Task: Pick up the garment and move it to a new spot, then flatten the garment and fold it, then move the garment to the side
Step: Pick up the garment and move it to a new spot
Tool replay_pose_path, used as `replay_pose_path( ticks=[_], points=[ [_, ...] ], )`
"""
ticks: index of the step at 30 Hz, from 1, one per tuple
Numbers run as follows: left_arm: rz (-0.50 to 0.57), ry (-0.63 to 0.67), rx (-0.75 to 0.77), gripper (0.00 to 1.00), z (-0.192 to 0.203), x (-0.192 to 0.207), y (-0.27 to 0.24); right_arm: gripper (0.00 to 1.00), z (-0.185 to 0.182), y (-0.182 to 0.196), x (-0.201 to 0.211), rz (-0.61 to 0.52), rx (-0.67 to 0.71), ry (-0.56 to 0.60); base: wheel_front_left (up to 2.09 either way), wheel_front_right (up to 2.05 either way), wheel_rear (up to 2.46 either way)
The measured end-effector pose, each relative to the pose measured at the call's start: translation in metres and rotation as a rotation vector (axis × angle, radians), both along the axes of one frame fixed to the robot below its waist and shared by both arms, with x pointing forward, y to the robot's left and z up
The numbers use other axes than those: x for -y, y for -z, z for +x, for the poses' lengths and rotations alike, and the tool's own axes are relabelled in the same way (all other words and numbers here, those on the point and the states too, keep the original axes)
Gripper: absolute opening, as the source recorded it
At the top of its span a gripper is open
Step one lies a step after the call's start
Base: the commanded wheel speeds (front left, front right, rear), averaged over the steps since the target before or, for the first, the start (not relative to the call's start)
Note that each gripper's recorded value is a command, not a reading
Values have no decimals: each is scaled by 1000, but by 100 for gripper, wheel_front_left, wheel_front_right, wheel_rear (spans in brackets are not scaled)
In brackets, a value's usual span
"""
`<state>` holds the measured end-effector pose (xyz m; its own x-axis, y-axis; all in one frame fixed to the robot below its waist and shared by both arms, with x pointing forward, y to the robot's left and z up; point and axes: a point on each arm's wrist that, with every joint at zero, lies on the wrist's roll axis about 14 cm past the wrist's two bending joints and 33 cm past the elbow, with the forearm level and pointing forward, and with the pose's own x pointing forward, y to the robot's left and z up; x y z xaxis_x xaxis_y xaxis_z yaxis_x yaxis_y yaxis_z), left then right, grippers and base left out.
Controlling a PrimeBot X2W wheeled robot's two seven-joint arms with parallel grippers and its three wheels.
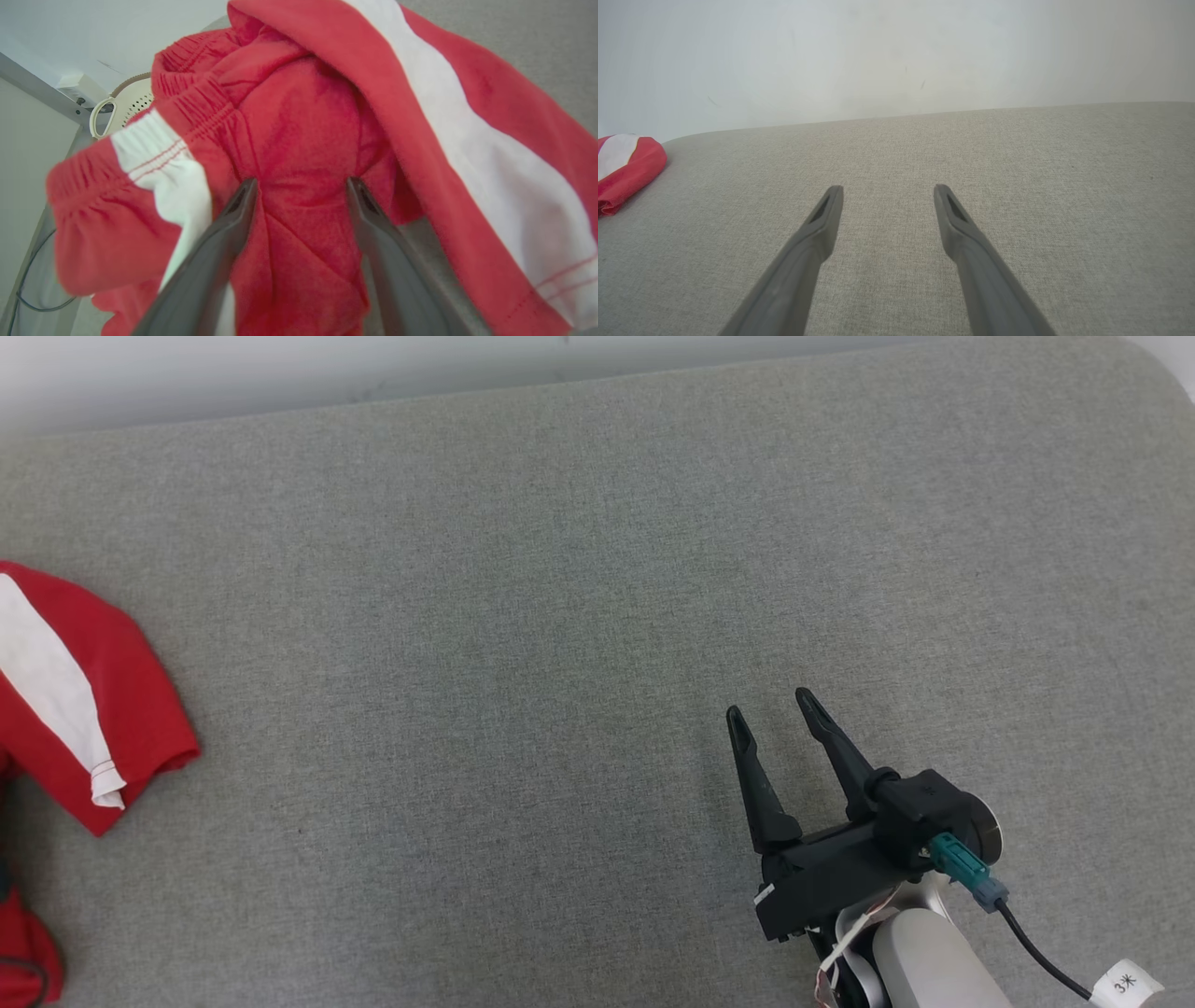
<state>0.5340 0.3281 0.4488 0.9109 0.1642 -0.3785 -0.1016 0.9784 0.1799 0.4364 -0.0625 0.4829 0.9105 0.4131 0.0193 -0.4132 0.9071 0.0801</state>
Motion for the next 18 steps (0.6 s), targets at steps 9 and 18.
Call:
replay_pose_path(
  ticks=[9,18],
  points=[
    [50,27,-15,0,2,0,0,100,-1,0,0,-4,1,-1,0,0,0],
    [99,89,185,0,18,8,-59,100,-4,-9,-4,-2,21,-11,0,0,0]
  ],
)
